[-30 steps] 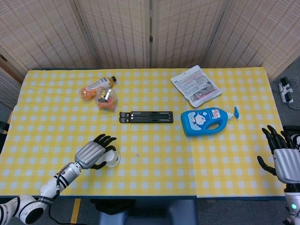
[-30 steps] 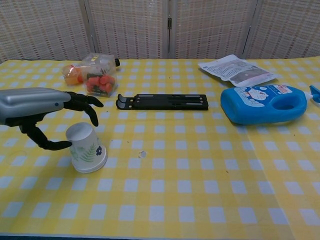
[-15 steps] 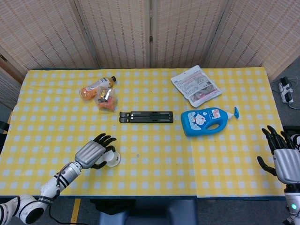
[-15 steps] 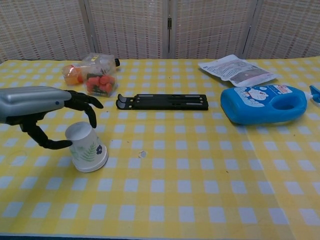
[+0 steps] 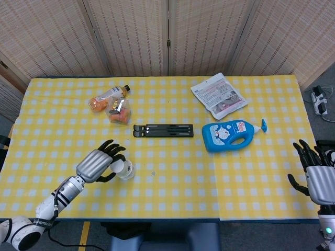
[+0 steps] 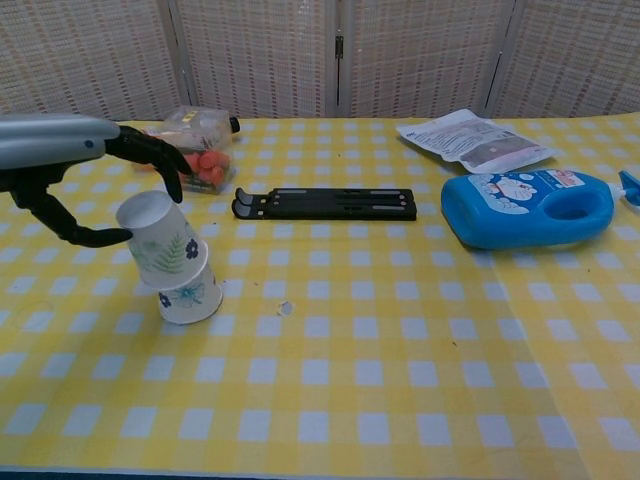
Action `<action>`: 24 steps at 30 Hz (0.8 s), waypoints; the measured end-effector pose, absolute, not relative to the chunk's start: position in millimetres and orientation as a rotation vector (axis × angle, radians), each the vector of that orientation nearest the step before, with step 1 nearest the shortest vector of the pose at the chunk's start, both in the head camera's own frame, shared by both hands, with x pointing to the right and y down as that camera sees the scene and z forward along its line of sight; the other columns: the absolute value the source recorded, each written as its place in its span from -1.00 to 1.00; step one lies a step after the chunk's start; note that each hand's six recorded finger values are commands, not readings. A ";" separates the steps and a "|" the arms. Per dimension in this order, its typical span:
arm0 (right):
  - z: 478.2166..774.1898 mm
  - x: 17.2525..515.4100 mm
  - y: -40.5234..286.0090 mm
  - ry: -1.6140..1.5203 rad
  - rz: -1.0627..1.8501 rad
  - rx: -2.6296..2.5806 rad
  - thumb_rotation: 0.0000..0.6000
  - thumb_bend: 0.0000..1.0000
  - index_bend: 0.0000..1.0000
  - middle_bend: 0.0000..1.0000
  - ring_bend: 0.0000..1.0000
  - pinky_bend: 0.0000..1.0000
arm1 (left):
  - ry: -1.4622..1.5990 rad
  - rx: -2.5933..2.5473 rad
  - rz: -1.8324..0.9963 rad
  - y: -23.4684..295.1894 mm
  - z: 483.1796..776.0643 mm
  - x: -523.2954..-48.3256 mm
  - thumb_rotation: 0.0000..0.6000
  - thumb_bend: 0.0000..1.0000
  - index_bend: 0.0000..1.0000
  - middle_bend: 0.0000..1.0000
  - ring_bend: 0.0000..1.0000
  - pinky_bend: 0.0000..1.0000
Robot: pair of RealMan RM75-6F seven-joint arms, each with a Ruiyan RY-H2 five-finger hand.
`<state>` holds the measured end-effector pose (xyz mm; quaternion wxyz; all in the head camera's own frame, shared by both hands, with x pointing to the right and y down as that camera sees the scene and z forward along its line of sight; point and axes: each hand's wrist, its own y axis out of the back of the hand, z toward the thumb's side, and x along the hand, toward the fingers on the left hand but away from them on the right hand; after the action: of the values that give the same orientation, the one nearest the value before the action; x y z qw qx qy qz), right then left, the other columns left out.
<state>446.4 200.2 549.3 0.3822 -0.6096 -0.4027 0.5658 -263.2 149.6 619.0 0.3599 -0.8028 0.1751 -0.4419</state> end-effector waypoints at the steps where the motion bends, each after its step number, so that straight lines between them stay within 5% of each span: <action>1: 549.3 446.6 200.4 -1.028 1.444 -1.555 1.00 -0.30 -1.00 -0.87 -0.65 -0.82 | 0.455 -2.067 -1.143 147.7 617.7 -264.5 1.00 -0.04 -0.20 -0.62 -0.72 -0.88; 19: 549.5 444.8 198.0 -1.025 1.438 -1.557 1.00 -0.30 -1.00 -0.87 -0.65 -0.82 | 0.587 -2.004 -1.160 123.8 571.7 -293.7 1.00 -0.03 -0.20 -0.60 -0.70 -0.88; 24: 548.9 443.1 197.0 -1.020 1.429 -1.559 1.00 -0.30 -1.00 -0.87 -0.65 -0.82 | 0.564 -1.970 -1.226 129.3 578.6 -310.0 1.00 -0.03 -0.20 -0.60 -0.71 -0.89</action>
<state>443.1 197.0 548.9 0.3862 -0.6125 -0.4008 0.5613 -310.0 129.3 578.6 0.3680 -0.7669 0.2197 -0.4776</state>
